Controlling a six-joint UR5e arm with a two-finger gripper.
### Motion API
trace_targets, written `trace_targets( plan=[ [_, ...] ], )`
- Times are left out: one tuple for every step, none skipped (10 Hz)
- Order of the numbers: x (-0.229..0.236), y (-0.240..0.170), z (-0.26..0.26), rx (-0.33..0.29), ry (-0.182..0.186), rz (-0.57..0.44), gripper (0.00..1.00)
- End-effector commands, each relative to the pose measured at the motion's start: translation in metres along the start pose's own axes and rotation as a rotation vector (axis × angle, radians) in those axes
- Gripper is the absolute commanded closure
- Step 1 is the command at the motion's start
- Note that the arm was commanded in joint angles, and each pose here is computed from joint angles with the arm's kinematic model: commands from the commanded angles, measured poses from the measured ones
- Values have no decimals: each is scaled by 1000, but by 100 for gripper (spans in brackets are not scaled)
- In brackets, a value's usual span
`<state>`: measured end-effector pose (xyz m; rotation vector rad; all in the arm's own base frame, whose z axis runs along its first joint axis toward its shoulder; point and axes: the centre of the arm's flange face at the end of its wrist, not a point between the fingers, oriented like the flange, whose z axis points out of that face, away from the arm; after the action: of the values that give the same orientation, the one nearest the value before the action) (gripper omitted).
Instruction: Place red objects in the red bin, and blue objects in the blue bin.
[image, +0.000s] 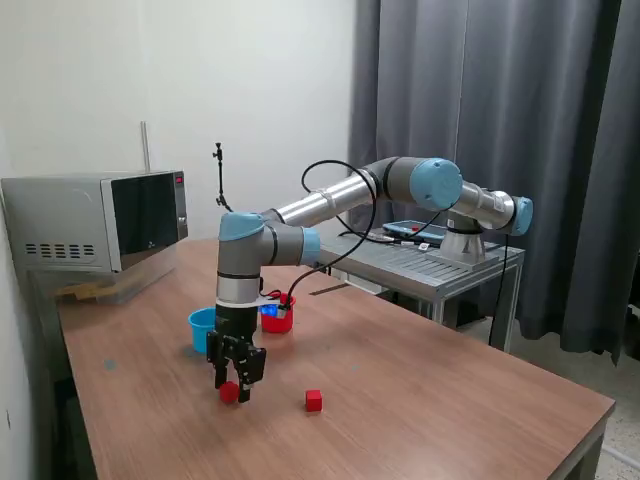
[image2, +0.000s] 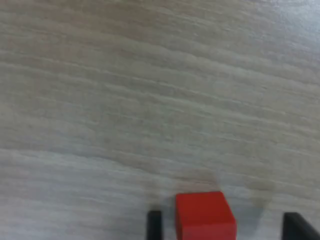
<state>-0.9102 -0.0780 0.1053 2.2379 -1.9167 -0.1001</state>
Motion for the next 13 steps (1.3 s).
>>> trace_targets(
  plan=[
    [0,-1,1,3,1,-4,100],
    [0,0,-2,0,-2,-4,100],
    [0,0,-4,-1,-2,-6,100],
    [0,1,-6,-3,-2,-5,100],
    [1,2,-9,-7,-3,-5,100],
    [1,2,-11,-9,-4,-4,100],
    [1,2,-15,-12,-6,0,100],
    [2,3,-23,-16,-7,3,100],
    [3,2,-28,-15,-6,3,100],
    [3,0,-32,-12,-6,5,100],
    [4,-1,-41,-11,-10,7,100],
    [3,-3,-49,-6,-26,8,100],
    [3,-6,-56,4,-37,9,100]
  ],
)
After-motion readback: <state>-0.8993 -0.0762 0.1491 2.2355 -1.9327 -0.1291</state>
